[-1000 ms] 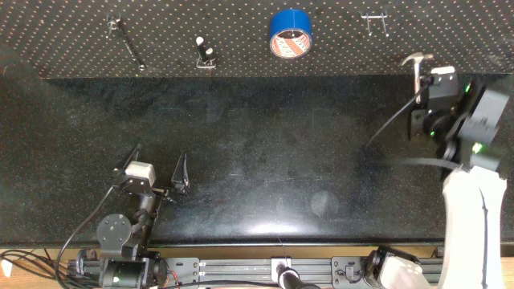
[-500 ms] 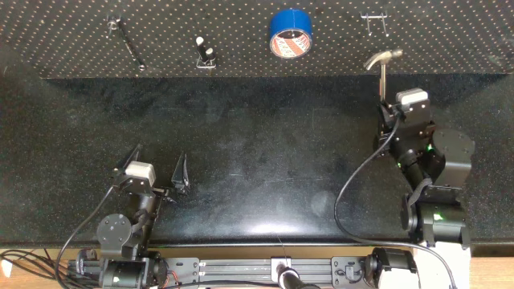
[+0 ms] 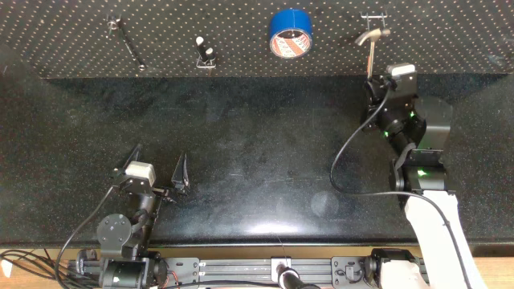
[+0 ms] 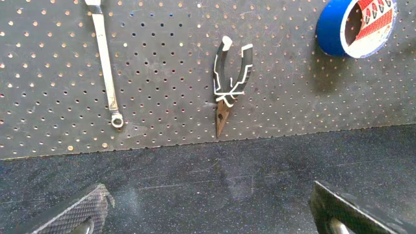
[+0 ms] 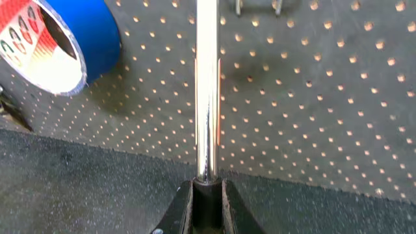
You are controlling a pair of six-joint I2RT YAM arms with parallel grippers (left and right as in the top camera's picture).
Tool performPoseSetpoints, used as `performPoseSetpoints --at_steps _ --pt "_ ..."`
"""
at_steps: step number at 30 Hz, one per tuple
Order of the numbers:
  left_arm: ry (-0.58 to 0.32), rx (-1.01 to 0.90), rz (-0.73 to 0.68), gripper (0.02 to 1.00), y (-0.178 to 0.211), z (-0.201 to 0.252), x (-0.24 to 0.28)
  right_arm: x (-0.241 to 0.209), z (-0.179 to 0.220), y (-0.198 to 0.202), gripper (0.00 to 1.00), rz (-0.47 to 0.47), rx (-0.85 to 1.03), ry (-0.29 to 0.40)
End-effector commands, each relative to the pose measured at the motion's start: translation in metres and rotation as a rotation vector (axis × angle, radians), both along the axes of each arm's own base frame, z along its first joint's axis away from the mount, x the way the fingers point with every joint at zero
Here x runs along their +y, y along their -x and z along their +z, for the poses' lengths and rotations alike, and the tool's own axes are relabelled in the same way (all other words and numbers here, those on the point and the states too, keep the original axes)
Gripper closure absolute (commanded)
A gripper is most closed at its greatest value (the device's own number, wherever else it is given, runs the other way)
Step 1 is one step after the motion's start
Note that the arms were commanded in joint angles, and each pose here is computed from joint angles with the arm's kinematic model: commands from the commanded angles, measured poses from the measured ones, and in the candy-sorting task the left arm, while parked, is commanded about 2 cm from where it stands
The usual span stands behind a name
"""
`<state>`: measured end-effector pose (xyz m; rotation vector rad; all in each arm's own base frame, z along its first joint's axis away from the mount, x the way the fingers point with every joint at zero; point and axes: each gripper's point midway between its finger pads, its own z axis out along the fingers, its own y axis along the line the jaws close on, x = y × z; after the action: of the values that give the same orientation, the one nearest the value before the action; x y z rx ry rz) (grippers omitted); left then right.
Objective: Place Tools Onto Pegboard
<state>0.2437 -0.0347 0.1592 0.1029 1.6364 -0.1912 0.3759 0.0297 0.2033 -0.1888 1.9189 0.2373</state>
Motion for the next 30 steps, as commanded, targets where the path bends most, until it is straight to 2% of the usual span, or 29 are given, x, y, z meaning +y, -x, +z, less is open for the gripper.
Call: performPoseSetpoints --at_steps 1,14,30 --pt "-0.01 -0.006 -0.018 0.025 0.001 0.001 -0.003 0.004 0.022 -0.01 0.923 0.013 -0.065 -0.016" --pt "-0.01 -0.006 -0.018 0.023 0.001 0.001 -0.003 -0.026 0.019 -0.024 0.923 -0.06 -0.08 -0.012" --pt "-0.01 -0.007 -0.019 0.025 0.001 0.001 -0.003 -0.012 0.011 -0.049 0.923 -0.017 -0.061 -0.016"
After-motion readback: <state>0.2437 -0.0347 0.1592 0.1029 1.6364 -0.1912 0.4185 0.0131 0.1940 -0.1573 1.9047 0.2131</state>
